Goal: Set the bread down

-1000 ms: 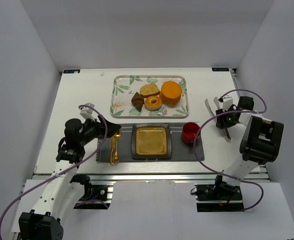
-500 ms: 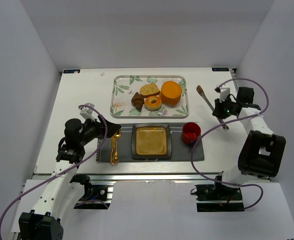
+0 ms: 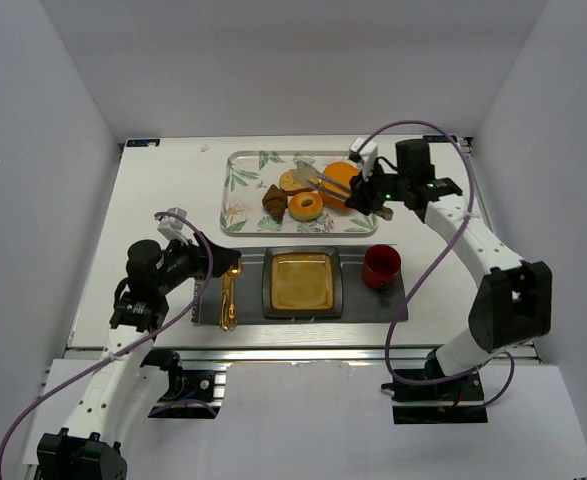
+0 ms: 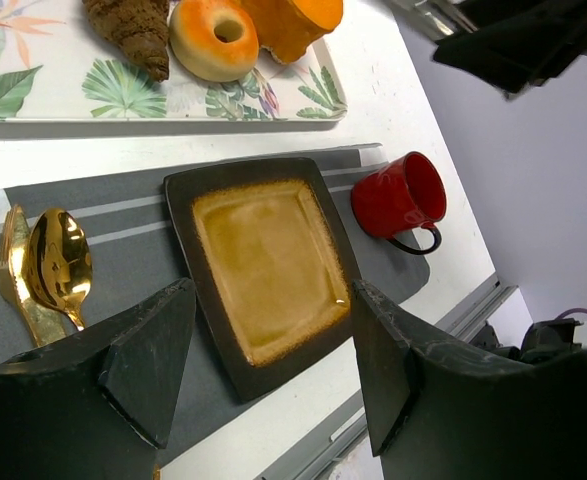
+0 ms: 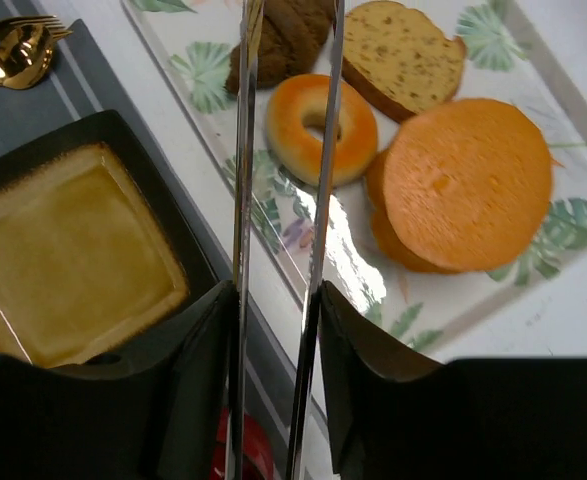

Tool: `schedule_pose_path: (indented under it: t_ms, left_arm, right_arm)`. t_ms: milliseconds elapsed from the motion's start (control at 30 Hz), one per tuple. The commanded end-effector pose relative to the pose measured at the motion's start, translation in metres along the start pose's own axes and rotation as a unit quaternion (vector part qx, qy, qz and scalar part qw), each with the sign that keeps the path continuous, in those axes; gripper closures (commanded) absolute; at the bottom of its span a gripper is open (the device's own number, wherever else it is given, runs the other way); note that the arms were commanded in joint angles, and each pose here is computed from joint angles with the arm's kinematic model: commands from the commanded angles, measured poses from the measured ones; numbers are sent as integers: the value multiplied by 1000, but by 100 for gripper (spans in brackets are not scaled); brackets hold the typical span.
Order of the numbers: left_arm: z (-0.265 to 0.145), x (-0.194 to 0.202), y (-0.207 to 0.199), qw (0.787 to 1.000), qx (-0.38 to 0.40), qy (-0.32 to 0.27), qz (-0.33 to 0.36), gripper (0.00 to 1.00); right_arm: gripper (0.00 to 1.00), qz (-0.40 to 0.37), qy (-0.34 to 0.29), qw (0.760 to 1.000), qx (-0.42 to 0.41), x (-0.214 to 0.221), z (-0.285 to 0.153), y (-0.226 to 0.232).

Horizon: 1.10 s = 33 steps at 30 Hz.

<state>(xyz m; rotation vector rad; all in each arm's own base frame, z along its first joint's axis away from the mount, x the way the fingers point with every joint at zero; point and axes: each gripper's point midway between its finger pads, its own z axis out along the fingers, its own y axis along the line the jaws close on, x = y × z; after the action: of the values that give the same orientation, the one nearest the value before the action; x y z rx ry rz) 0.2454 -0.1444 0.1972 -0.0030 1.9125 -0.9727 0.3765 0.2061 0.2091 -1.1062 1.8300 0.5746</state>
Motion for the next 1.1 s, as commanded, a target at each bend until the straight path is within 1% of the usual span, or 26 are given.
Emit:
schedule_pose_path:
  t_ms: [0, 33, 133, 167, 300, 367, 533, 767, 967, 1067]
  left_arm:
    - [-5, -6, -5, 1000, -1, -10, 11, 27]
    - [-5, -7, -5, 1000, -1, -11, 13, 27]
    - [-6, -5, -4, 1000, -5, -9, 12, 27]
    - [-7, -4, -3, 1000, -7, -8, 11, 27]
    - [-8, -3, -3, 1000, -10, -7, 12, 27]
    - [-7, -3, -1, 1000, -13, -6, 12, 27]
    - [-5, -2, 0, 1000, -13, -3, 12, 27]
    - [-4, -2, 2, 1000, -14, 0, 14, 27]
    - [-3, -1, 3, 1000, -15, 1, 14, 27]
    - [-3, -1, 3, 1000, -14, 1, 14, 27]
  right_arm:
    - [54, -25, -20, 999, -3, -34, 18, 2]
    - [53, -29, -12, 999, -11, -32, 30, 7]
    - [51, -42, -13, 999, -19, -42, 44, 10]
    - [51, -42, -6, 999, -26, -39, 55, 13]
    - [51, -50, 0, 998, -29, -42, 75, 13]
    - [50, -65, 9, 997, -29, -40, 87, 15]
    - [46, -89, 37, 995, -13, -28, 107, 9]
    - [43, -111, 67, 992, 5, -12, 123, 2]
    - [44, -120, 94, 988, 12, 3, 127, 1]
    - [50, -120, 100, 988, 15, 7, 126, 0]
